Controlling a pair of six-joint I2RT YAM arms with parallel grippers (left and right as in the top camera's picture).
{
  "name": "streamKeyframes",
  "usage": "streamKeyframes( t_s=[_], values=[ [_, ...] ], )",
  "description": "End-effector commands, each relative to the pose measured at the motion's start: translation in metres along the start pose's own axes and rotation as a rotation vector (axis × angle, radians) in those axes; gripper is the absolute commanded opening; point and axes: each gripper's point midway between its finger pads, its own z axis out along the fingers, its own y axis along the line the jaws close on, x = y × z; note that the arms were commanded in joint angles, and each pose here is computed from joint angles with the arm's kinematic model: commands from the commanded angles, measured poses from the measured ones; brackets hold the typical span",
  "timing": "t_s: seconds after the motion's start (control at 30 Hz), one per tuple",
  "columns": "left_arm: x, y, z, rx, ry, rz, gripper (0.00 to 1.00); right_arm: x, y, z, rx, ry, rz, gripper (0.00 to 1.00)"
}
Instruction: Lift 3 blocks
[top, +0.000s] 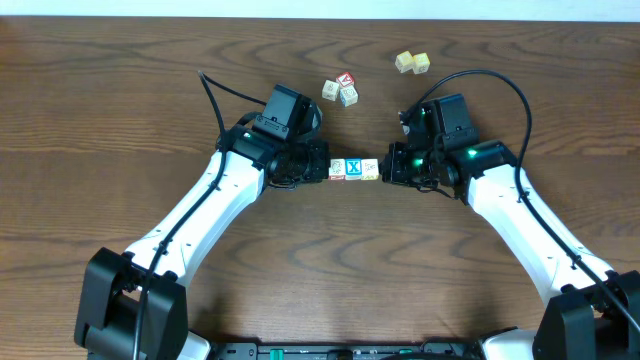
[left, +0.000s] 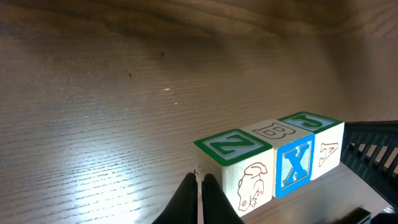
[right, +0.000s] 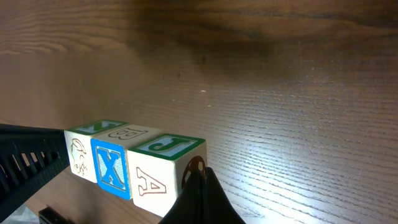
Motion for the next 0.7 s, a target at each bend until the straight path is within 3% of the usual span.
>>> streamKeyframes(
  t_s=[0.0, 0.67],
  values=[
    [0.0106, -0.0363, -0.0051, 0.14, 0.046, 0.041, 0.07, 0.0112, 0.0527, -0.0078, -0.18, 0.051, -0.065, 0.01],
    [0.0099, -0.0367, -0.0052, 0.142, 0.044, 0.043, 0.07, 0.0122, 0.0543, -0.0073, -0.182, 0.052, -0.069, 0.01]
  ],
)
